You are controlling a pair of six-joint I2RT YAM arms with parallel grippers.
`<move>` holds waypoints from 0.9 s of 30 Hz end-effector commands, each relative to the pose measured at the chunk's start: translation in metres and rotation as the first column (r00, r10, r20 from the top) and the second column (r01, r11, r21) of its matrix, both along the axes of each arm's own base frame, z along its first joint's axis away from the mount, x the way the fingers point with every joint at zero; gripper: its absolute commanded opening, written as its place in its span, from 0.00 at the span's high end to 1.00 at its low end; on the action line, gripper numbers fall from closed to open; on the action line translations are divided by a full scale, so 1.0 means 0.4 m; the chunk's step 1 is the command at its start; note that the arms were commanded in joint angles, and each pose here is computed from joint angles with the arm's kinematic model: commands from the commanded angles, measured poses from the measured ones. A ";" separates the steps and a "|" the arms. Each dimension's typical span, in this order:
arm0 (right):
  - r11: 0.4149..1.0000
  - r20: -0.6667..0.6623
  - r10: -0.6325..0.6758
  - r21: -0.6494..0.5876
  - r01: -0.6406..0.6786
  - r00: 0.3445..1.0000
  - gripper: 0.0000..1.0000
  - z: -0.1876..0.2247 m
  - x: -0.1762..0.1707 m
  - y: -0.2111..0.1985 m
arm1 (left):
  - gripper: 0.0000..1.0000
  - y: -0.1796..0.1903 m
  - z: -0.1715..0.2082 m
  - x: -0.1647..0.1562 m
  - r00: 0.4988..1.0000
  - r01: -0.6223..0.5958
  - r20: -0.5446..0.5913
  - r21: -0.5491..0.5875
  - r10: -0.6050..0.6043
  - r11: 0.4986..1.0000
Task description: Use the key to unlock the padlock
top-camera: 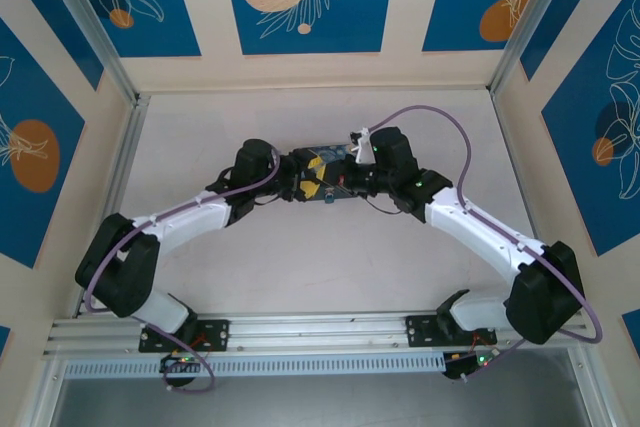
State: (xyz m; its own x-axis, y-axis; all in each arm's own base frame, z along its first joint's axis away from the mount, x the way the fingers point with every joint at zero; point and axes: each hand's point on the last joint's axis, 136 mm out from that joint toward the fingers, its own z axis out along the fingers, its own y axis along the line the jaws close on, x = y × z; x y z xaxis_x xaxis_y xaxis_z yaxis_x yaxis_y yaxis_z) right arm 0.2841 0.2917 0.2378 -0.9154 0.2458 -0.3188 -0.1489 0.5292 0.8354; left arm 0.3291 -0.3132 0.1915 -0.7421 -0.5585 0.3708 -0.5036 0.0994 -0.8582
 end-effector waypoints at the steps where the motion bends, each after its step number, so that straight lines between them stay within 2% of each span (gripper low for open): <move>1: 1.000 0.045 -0.003 0.023 0.002 0.999 1.00 0.042 0.017 0.021 | 0.44 -0.021 0.060 0.005 0.999 0.011 0.037 -0.059 -0.008 0.998; 13: 1.000 0.011 -0.012 0.002 0.012 1.000 1.00 -0.010 0.017 0.020 | 0.66 -0.013 0.072 -0.003 0.999 0.004 0.041 -0.070 -0.001 0.998; 27: 1.000 -0.007 -0.019 -0.017 0.019 1.000 1.00 -0.039 0.010 0.010 | 0.76 -0.011 0.074 -0.004 0.999 0.003 0.043 -0.068 0.000 0.998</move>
State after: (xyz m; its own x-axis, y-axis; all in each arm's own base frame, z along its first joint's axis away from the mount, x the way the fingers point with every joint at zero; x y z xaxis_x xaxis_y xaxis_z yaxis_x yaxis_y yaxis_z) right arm 0.2894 0.2953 0.2282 -0.9123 0.2546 -0.3208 -0.1392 0.5439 0.8275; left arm 0.3302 -0.3149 0.1991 -0.7353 -0.5536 0.3909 -0.5068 0.0663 -0.8595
